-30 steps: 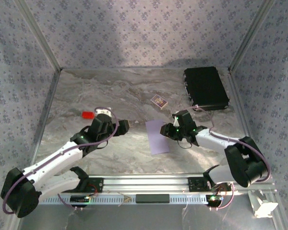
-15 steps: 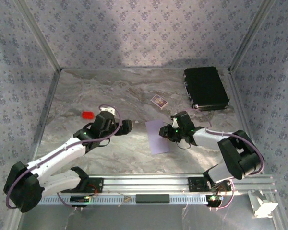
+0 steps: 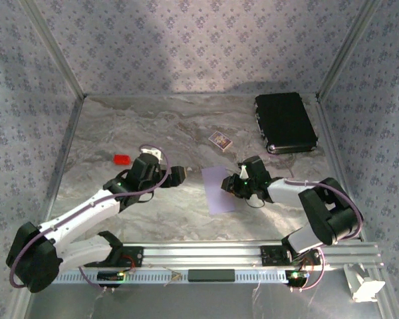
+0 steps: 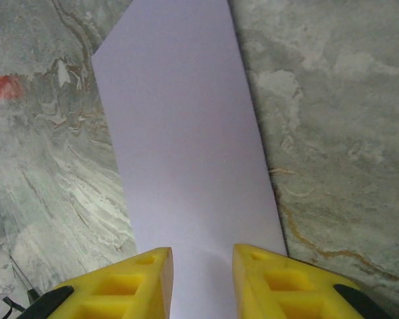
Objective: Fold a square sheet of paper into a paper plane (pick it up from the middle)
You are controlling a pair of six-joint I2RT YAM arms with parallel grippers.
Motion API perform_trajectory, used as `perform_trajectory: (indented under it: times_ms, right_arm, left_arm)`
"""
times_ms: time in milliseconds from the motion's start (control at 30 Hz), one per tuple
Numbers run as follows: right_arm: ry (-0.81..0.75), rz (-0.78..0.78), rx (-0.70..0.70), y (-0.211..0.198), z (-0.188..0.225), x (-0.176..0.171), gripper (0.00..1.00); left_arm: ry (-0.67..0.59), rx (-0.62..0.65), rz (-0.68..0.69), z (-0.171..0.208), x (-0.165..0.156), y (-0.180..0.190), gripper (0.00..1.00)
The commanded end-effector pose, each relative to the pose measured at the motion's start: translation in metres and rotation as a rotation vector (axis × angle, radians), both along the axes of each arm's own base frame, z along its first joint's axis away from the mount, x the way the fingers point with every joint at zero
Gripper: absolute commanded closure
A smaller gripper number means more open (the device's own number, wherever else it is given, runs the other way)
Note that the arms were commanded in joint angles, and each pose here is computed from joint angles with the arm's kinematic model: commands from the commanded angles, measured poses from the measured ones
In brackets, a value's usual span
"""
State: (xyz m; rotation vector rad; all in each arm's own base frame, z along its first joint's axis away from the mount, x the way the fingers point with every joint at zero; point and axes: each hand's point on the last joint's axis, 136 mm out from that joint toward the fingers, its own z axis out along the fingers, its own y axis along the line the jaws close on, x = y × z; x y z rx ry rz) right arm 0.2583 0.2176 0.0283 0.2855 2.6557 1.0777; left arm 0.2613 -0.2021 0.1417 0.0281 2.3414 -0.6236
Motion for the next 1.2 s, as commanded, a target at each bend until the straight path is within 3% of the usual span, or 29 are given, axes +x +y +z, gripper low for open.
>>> perform_trajectory:
  times_ms: [0,433,567,700,800,967,1167]
  right_arm:
    - [0.065,-0.032,0.013,-0.004,-0.013,-0.008,0.7]
    - [0.161,-0.134,0.045,-0.001,-0.015,-0.009,0.72]
    - [0.17,-0.159,0.108,0.003,-0.011,-0.006,0.72]
    - [0.164,-0.137,0.122,0.006,-0.007,-0.005,0.73]
    - [0.17,-0.135,0.118,0.006,-0.01,-0.006,0.75]
    - [0.178,-0.141,0.111,0.004,-0.016,-0.008,0.77]
    - [0.178,-0.141,0.109,0.004,-0.017,-0.008,0.78]
  left_arm:
    - [0.005,-0.012,-0.007,0.005,0.004,-0.005,0.0]
    - [0.056,-0.052,0.025,-0.003,0.009,-0.013,0.0]
    - [0.129,-0.066,0.03,-0.012,0.009,-0.02,0.0]
    - [0.208,-0.113,-0.081,-0.021,0.006,-0.049,0.0]
    - [0.286,-0.175,-0.137,-0.032,0.003,-0.071,0.06]
    - [0.391,-0.22,-0.141,-0.056,0.007,-0.09,0.25]
    - [0.453,-0.265,-0.163,-0.069,0.01,-0.107,0.31]
